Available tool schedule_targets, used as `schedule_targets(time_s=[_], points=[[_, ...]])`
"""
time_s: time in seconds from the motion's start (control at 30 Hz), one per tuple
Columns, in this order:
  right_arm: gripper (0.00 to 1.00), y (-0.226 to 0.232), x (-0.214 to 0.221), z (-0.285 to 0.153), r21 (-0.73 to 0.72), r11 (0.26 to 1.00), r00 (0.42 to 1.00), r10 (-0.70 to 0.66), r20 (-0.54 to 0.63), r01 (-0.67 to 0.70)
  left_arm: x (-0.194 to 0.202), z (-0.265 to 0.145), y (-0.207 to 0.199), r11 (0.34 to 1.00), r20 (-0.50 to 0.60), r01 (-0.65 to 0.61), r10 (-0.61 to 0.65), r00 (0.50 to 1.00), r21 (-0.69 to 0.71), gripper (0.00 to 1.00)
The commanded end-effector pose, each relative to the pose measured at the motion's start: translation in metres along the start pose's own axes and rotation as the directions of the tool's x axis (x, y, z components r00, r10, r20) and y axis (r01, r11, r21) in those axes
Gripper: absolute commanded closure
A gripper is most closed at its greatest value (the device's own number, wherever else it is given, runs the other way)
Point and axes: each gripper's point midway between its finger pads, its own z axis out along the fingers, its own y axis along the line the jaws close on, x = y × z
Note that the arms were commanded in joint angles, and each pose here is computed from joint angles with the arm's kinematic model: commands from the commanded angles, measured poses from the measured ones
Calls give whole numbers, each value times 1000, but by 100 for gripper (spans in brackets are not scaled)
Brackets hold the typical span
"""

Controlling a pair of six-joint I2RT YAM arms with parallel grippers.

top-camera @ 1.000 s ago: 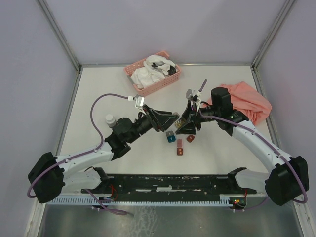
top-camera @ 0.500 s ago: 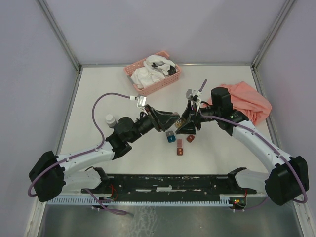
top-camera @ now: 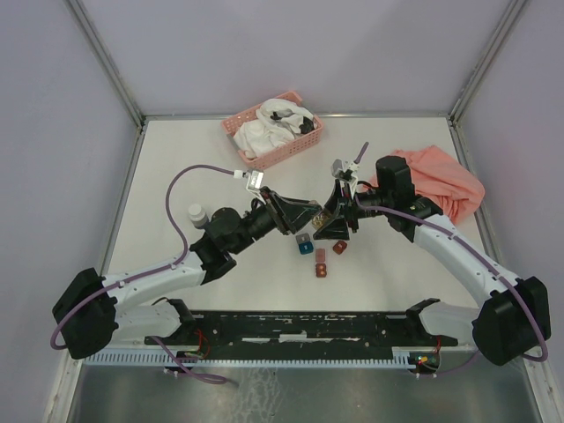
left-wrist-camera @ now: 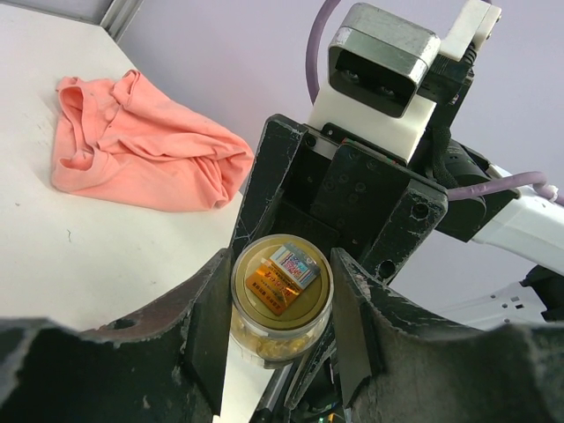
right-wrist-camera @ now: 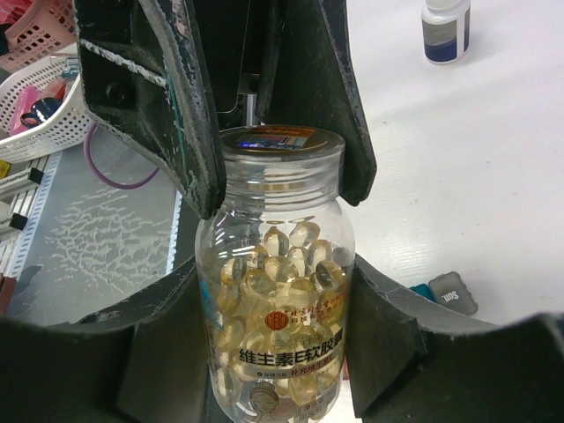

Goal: Sort the pills into containers
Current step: Place the pill bottle at the center of the board.

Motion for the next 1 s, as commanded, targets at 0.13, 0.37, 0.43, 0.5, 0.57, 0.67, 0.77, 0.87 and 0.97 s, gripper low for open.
schedule_targets(time_s=[0.13,0.37,0.43,0.5,0.57,0.67,0.77,0.87,0.97], points=[[40,3,-10,-1,-1,997,997,-76,16,76,-11,-5,-3,1000,45,26,-26,999,-10,97],[1,2,-8,-2,4,997,997,-80,8,80,-13,-18,11,997,62,6,-1,998,-83,97],[1,2,-8,-2,4,997,997,-82,6,82,-15,-21,15,994,68,-8,16,998,-106,97],[1,2,-7,-2,6,996,996,-86,3,86,-17,-26,22,988,71,-35,46,996,-148,97],[1,2,-8,-4,12,995,995,-101,-5,101,-18,-34,35,973,68,-73,90,994,-218,97],[1,3,-9,-8,28,991,991,-134,-18,134,-20,-54,63,923,48,-139,167,985,-358,97],[1,2,-9,-10,41,987,988,-152,-22,153,-27,-77,83,862,37,-198,242,969,-466,97],[1,2,-9,-11,45,986,987,-161,-26,162,-32,-98,102,788,6,-266,324,946,-555,97],[1,1,-8,-12,49,985,986,-164,-29,165,-39,-117,120,689,-52,-365,430,901,-626,97]])
